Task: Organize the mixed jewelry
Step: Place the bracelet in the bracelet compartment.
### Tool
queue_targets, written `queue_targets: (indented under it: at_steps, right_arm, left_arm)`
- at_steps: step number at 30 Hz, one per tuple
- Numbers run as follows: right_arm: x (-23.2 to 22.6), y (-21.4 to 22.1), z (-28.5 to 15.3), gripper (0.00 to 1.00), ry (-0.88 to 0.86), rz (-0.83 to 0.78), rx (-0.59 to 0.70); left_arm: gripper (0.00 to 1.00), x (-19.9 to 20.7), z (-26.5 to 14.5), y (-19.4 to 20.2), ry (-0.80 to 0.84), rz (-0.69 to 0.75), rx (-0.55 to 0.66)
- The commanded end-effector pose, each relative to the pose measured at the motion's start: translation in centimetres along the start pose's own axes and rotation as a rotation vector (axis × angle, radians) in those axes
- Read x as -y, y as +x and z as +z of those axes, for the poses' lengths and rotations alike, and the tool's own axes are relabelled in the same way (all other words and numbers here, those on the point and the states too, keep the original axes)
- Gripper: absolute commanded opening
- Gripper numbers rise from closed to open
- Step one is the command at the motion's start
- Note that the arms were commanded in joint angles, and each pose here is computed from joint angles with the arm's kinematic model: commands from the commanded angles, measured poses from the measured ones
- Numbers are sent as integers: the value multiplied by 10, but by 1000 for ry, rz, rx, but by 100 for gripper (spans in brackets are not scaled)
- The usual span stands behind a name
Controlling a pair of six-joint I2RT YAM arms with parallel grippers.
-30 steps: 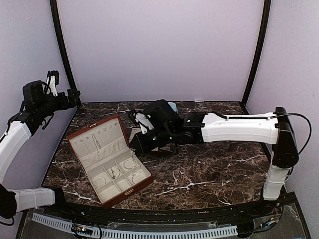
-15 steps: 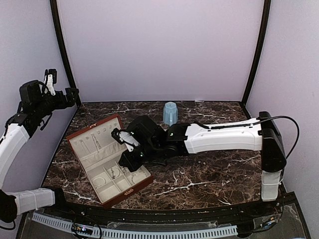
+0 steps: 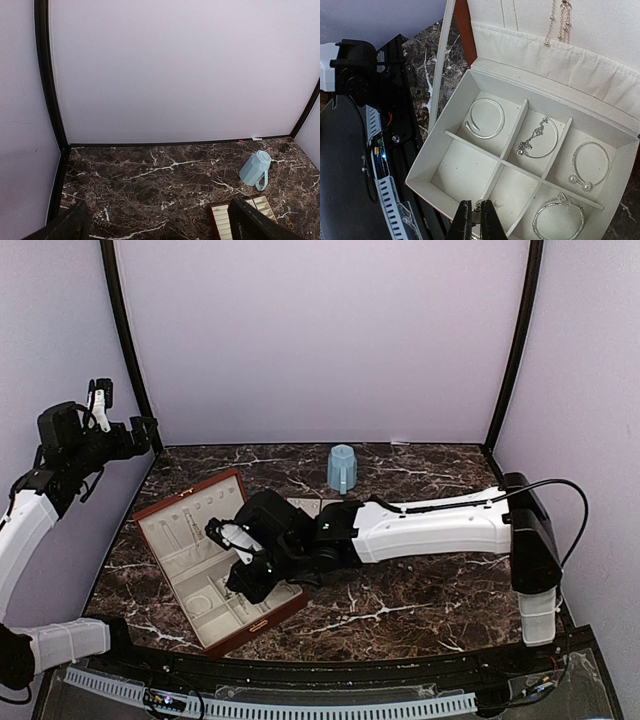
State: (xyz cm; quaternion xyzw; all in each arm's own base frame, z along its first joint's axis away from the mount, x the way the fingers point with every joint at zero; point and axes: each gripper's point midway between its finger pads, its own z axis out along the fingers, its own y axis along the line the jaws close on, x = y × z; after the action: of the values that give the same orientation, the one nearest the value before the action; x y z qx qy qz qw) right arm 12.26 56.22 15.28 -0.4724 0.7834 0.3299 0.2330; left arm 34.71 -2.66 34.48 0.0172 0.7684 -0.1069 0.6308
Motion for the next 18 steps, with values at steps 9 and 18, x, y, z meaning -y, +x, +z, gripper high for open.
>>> queue_targets:
  at_steps: [9, 18]
  right_arm:
    - [10, 14, 24, 0, 46, -8, -40]
    - [18, 26, 37, 0, 71, -15, -73]
  left_arm:
    - [99, -1, -7, -6, -19, 20, 36]
    - [99, -3, -5, -3, -27, 21, 28]
